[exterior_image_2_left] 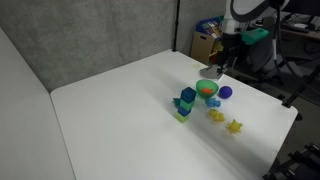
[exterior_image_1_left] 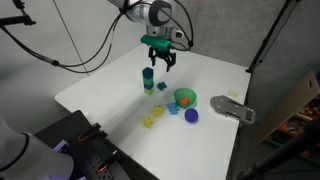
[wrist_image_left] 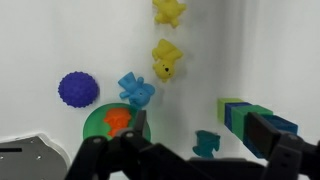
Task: Pick up the yellow toy from the green bowl and put it on the table
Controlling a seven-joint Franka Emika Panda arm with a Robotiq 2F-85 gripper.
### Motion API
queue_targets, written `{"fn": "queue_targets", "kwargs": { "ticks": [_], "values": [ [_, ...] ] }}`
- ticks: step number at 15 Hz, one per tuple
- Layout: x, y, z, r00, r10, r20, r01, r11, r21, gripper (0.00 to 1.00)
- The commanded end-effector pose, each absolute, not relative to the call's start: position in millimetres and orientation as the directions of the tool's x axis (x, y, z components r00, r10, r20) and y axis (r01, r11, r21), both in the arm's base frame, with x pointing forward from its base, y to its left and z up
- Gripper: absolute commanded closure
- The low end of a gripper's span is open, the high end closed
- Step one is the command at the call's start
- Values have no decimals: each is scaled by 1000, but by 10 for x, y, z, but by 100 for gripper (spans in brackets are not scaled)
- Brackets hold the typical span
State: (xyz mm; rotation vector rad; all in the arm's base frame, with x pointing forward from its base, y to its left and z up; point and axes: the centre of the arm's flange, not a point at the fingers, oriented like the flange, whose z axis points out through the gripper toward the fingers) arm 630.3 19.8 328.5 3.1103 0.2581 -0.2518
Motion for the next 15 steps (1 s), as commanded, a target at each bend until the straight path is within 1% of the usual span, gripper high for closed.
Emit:
{"fn": "queue_targets", "kwargs": {
  "ticks": [1,5,10,15],
  "values": [
    [6093,217,3737,975,141,-170,144,-990,3,0],
    [5914,278,4164,973,112,-202,121,-992,34,0],
    [5705,396,4631,978,47,-203,73,-990,121,0],
    [5534,462,4898,992,13,-126,21,-998,65,0]
  ]
}}
